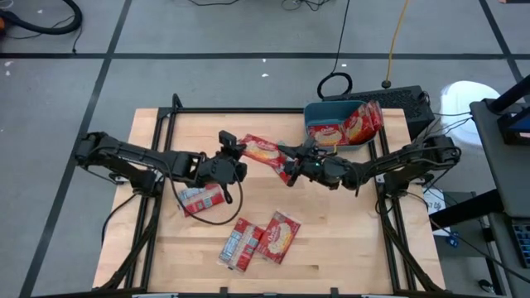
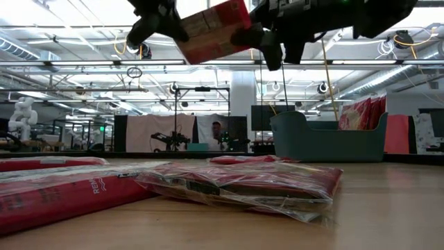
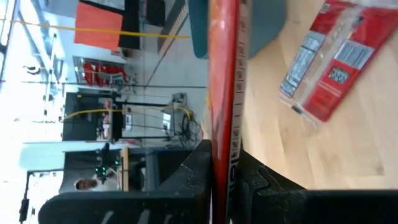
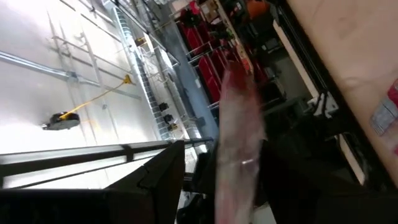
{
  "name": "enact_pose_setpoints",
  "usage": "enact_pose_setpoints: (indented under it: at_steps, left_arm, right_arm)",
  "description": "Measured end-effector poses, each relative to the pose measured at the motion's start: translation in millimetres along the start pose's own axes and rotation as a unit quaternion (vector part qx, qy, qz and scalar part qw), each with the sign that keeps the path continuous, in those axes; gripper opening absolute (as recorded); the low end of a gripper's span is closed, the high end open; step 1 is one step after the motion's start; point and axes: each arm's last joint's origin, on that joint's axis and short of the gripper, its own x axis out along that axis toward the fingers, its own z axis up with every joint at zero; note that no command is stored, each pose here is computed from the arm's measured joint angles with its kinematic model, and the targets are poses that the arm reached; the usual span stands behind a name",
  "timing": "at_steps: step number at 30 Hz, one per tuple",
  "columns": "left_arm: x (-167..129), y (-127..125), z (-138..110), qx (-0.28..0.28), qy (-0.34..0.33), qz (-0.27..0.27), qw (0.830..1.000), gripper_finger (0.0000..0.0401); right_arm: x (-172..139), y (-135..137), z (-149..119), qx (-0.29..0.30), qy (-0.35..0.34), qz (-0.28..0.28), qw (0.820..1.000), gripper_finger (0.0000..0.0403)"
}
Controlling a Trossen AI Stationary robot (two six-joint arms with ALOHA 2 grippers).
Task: Sort popcorn bags into baskets
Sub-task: Put the popcorn bag into the blue bin
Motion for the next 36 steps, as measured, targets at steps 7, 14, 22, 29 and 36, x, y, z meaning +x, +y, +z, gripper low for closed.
enact_pose_setpoints:
  at_steps: [7,14,22,29,36]
  left_arm:
    - [0.6,-6.9,2.4,0.006,0.002,-0.009,1.000,0.0030]
    - [3.3,-5.1,0.5,-0.003,0.006,-0.009,1.000,0.0030]
    - [4.6,-4.5,-0.2,-0.002,0.005,-0.013,1.000,0.0030]
    - [4.7,-4.6,-0.1,-0.008,0.003,-0.015,1.000,0.0030]
    - [4.9,-6.2,-0.8,-0.055,-0.003,-0.033,0.998,0.0037]
  right_arm:
    - [0.3,-1.5,1.0,-0.007,0.005,-0.013,1.000,0.0162]
    - [-0.1,-6.1,2.3,-0.022,0.009,-0.039,0.999,0.0117]
    - [-0.3,-10.2,5.0,-0.037,-0.002,-0.058,0.998,0.0076]
    - [1.4,-8.7,7.7,-0.045,-0.008,-0.055,0.997,0.0043]
    - [3.8,-6.5,11.7,-0.065,-0.013,-0.050,0.997,0.0019]
